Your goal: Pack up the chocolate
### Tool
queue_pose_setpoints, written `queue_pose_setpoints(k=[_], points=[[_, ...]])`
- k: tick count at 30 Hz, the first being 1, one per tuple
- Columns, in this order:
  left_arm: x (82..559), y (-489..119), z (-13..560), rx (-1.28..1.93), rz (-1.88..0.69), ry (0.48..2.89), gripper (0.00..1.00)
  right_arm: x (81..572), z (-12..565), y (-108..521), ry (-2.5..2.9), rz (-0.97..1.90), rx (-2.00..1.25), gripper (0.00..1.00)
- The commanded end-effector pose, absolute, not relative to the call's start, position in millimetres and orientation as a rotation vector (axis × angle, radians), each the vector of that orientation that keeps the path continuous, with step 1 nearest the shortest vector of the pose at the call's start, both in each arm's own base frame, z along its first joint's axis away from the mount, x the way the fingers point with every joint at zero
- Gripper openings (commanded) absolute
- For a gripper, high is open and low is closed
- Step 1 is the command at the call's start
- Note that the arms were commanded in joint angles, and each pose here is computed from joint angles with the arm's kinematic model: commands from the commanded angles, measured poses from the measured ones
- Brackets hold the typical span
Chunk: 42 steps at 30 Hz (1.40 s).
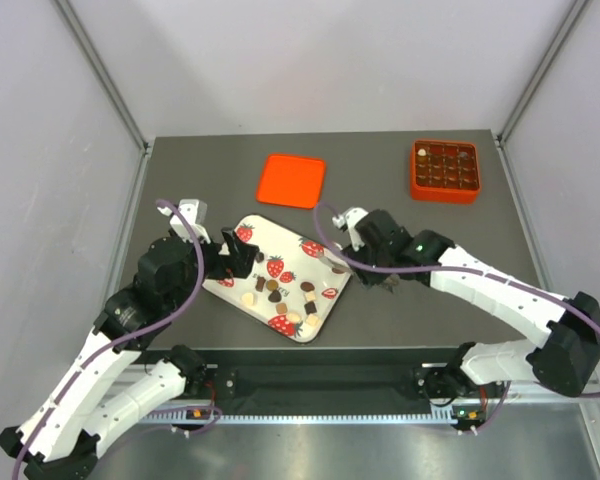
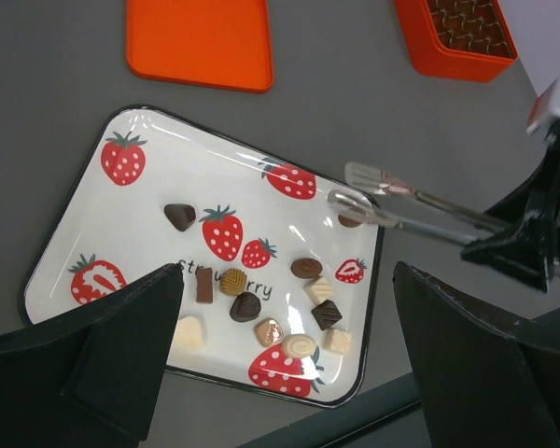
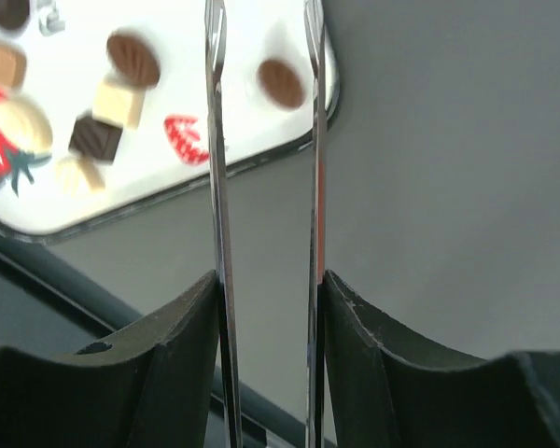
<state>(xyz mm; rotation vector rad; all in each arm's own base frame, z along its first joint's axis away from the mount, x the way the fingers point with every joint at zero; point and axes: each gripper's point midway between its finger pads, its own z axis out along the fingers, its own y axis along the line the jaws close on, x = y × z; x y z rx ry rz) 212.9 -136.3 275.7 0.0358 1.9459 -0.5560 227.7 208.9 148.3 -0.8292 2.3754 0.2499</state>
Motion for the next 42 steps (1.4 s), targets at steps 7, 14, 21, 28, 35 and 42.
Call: queue_pose_setpoints(k=[7,14,21,28,35,42], points=[[211.9,-134.3,296.6,0.029,-0.574,1.896,0.99,199.9,129.8,203.1,2.381,0.078,-0.906,0.45],[211.1,-134.0,297.5,0.014,-0.583,1.894,0.99,198.3,127.6,200.5,2.381,0.072,-0.915,0.45],[211.0,-135.2,295.2,0.013,-0.588,1.903,0.99,190.0,116.4,199.2,2.423,0.097,-0.917,0.45],[211.4,-135.2,294.6,0.011,-0.587,1.902,0.99,181.2,116.7,206.7,2.453,0.179,-0.889,0.41],[212.3,-135.8,293.6,0.011,-0.587,1.903,0.99,185.8,131.1,211.3,2.44,0.188,-0.866,0.33],[213.9,-135.8,291.5,0.012,-0.578,1.906,0.99,199.9,165.0,226.6,2.375,0.233,-0.824,0.3]])
